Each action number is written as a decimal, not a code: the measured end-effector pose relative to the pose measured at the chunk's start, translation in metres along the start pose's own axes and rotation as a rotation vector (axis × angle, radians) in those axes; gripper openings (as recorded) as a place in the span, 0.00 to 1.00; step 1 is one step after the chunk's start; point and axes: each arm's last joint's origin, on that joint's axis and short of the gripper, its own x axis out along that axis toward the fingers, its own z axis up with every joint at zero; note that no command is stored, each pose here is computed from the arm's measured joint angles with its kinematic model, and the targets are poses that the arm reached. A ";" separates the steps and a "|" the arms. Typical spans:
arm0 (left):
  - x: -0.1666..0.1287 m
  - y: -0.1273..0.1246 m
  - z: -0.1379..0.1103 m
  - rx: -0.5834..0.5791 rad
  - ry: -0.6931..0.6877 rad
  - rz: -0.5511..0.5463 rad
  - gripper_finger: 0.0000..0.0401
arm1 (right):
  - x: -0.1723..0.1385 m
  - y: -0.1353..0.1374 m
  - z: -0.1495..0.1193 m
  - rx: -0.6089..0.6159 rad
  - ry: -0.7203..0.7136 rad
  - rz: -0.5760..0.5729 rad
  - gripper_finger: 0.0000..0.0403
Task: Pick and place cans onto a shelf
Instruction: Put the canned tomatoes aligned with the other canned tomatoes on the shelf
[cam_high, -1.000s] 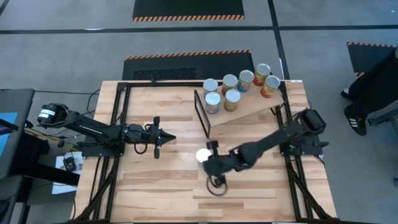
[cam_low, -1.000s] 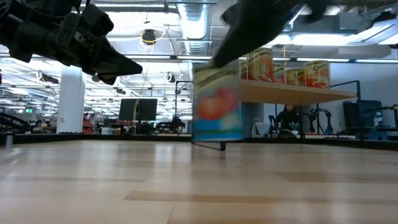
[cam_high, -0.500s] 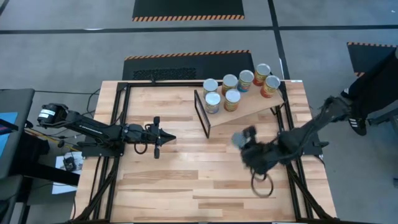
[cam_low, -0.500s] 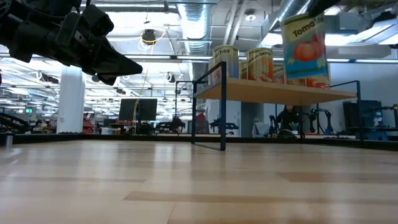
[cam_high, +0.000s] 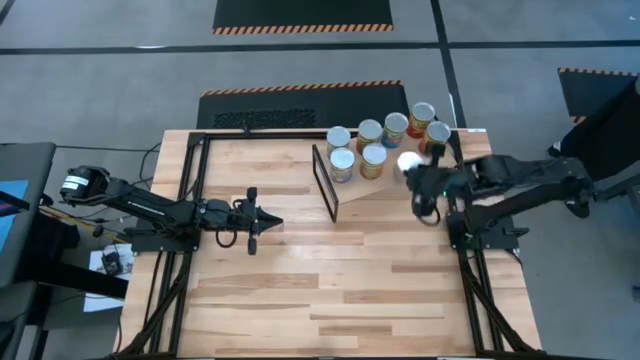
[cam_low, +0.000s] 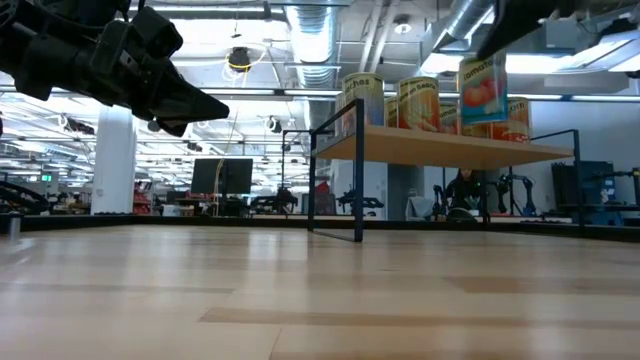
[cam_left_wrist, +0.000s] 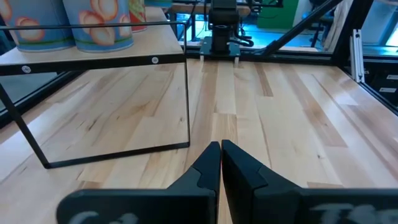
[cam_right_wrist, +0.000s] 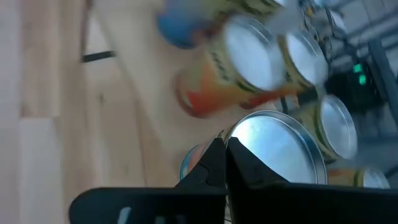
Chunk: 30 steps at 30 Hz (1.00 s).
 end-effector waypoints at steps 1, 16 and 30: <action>0.000 0.000 0.000 0.003 -0.001 0.000 0.01 | 0.002 -0.005 -0.001 0.025 0.012 -0.010 0.02; 0.000 0.000 0.000 0.005 -0.001 0.002 0.01 | 0.051 -0.034 0.003 0.331 0.161 -0.110 0.02; 0.000 0.000 0.000 0.005 -0.001 0.003 0.01 | 0.057 -0.038 0.005 0.377 0.152 -0.127 0.11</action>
